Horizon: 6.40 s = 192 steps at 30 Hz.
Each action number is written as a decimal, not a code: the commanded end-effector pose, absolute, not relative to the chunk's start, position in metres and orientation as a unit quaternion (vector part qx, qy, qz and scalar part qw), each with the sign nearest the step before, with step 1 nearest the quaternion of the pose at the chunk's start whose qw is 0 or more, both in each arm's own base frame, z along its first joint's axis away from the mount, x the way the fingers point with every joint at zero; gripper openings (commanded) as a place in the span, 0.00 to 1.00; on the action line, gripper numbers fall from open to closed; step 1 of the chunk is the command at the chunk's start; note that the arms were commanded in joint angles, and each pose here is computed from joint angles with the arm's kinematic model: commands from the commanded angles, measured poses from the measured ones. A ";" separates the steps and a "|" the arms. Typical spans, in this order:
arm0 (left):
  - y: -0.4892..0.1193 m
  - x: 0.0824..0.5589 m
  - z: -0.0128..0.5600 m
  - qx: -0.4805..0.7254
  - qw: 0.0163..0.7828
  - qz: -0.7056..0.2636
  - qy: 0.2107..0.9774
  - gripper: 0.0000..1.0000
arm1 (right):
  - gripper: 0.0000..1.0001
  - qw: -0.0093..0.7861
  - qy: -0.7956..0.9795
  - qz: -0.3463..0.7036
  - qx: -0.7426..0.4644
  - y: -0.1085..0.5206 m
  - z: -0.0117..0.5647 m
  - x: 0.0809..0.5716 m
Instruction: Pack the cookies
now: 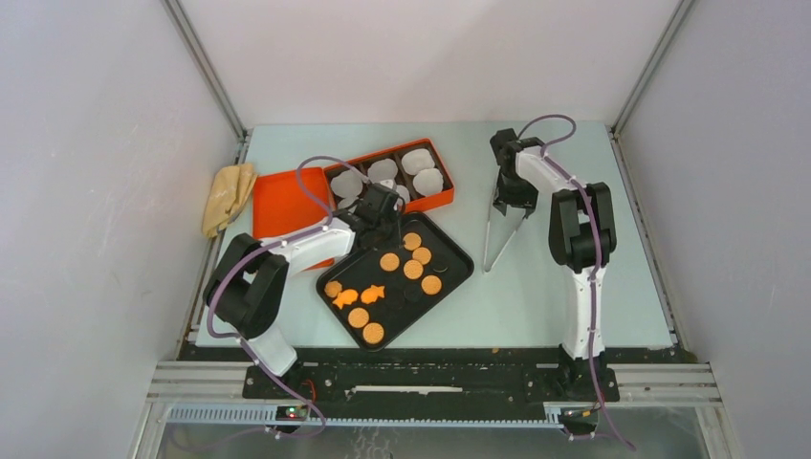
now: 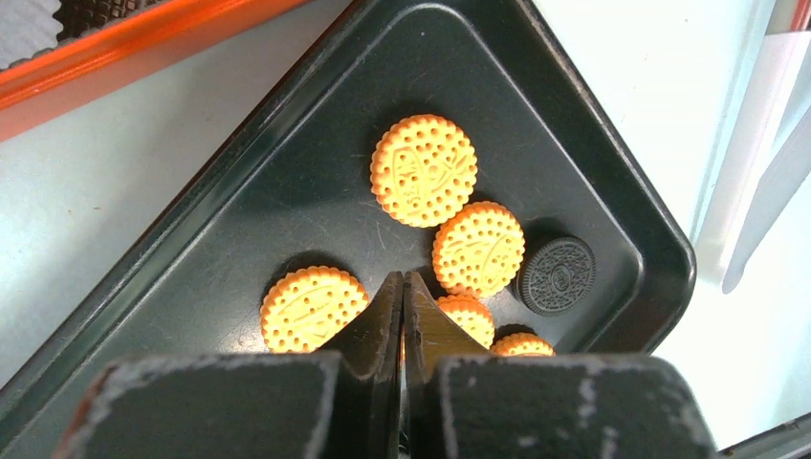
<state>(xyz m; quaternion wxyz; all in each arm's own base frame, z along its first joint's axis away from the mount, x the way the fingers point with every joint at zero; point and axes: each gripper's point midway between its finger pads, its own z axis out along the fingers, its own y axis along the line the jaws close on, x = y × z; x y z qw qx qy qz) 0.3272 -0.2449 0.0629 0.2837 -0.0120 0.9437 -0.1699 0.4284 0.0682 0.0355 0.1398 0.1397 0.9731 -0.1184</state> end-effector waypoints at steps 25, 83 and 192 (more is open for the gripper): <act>-0.235 0.308 0.124 0.001 0.332 -0.193 0.923 0.03 | 1.00 0.158 0.979 0.028 0.125 0.152 0.050 0.358; -0.227 0.286 0.121 -0.015 0.318 -0.179 0.931 0.04 | 0.80 0.033 0.999 0.025 -0.003 0.119 0.002 0.349; -0.193 0.293 0.220 -0.008 0.507 -0.203 0.838 0.15 | 0.58 0.290 0.922 0.109 -0.232 0.268 0.143 0.247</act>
